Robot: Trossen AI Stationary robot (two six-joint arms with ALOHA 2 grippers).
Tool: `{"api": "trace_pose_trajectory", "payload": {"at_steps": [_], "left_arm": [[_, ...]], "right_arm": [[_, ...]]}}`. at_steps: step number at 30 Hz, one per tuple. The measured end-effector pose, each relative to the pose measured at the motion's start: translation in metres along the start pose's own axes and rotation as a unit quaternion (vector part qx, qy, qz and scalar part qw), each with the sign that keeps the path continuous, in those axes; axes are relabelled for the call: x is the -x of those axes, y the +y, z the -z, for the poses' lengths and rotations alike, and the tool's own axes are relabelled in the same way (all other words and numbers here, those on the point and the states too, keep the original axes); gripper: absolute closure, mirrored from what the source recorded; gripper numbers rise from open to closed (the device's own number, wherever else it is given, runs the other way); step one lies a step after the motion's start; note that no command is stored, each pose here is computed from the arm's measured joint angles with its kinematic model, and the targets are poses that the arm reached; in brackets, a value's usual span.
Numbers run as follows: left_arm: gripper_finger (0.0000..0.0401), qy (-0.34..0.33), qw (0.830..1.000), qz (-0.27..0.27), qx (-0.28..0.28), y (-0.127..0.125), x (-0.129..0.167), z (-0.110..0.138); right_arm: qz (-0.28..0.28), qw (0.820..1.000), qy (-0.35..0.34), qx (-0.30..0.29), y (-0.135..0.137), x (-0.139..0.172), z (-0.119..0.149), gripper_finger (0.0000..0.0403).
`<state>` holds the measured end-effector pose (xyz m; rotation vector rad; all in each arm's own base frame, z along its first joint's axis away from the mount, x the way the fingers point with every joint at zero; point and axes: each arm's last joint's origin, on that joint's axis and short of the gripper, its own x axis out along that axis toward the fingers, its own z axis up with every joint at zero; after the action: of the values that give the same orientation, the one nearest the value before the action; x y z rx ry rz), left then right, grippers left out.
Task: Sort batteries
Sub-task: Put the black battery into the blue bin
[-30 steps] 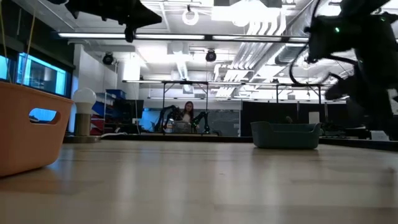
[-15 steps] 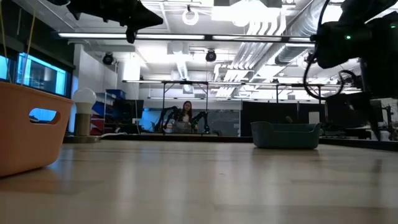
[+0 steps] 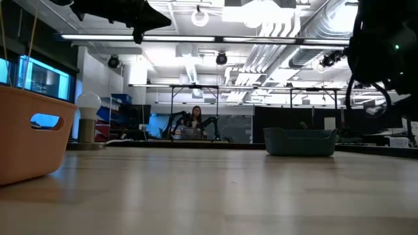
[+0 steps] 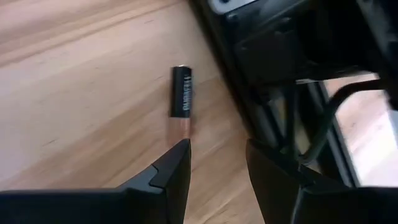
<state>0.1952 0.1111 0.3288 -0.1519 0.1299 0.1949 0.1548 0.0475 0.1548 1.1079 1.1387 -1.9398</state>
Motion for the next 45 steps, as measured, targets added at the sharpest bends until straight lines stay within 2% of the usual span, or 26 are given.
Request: {"api": "trace_pose_trajectory", "payload": {"at_steps": [9, 18, 20, 25, 30, 34, 36, 38, 41, 45], "left_arm": [[0.0401, 0.0, 1.0, 0.0, -0.008, 0.0, 0.0, 0.0], [0.0401, 0.0, 1.0, 0.0, -0.004, 0.0, 0.0, 0.0], [0.0401, 0.0, 1.0, 0.0, 0.003, 0.0, 0.0, 0.0], [0.0401, 0.0, 1.0, 0.0, 0.006, 0.0, 0.0, 0.0], [0.0401, 0.0, 1.0, 0.0, 0.007, 0.0, 0.0, 0.0], [0.0401, 0.0, 1.0, 0.0, 0.009, 0.0, 0.0, 0.0], [0.0401, 0.0, 1.0, 0.0, 0.009, 0.0, 0.0, 0.0], [0.0401, -0.001, 1.0, -0.003, 0.009, 0.0, 0.0, 0.0], [0.0401, -0.002, 1.0, -0.007, 0.008, 0.0, 0.0, 0.0], [0.0401, -0.004, 1.0, -0.007, 0.009, 0.0, 0.0, -0.001]], "right_arm": [[0.035, 0.998, -0.043, -0.008, 0.008, -0.01, 0.0, 0.0254], [0.159, 0.986, -0.052, -0.015, 0.025, -0.036, 0.012, 0.0254], [0.166, 0.984, -0.058, -0.02, 0.025, -0.038, 0.013, 0.0254], [0.114, 0.99, -0.087, -0.005, 0.03, -0.036, 0.012, 0.0254], [0.076, 0.994, -0.076, -0.002, 0.036, -0.029, 0.017, 0.0254], [0.048, 0.997, -0.061, -0.009, 0.044, -0.012, 0.024, 0.0254], [0.025, 0.997, -0.075, -0.005, 0.048, 0.0, 0.025, 0.0254], [0.01, 0.997, -0.071, 0.0, 0.053, 0.006, 0.02, 0.0254], [-0.019, 1.0, -0.015, -0.008, 0.059, -0.001, 0.004, 0.0254], [-0.072, 0.995, 0.042, -0.046, 0.054, -0.012, -0.021, 0.0254]]}}
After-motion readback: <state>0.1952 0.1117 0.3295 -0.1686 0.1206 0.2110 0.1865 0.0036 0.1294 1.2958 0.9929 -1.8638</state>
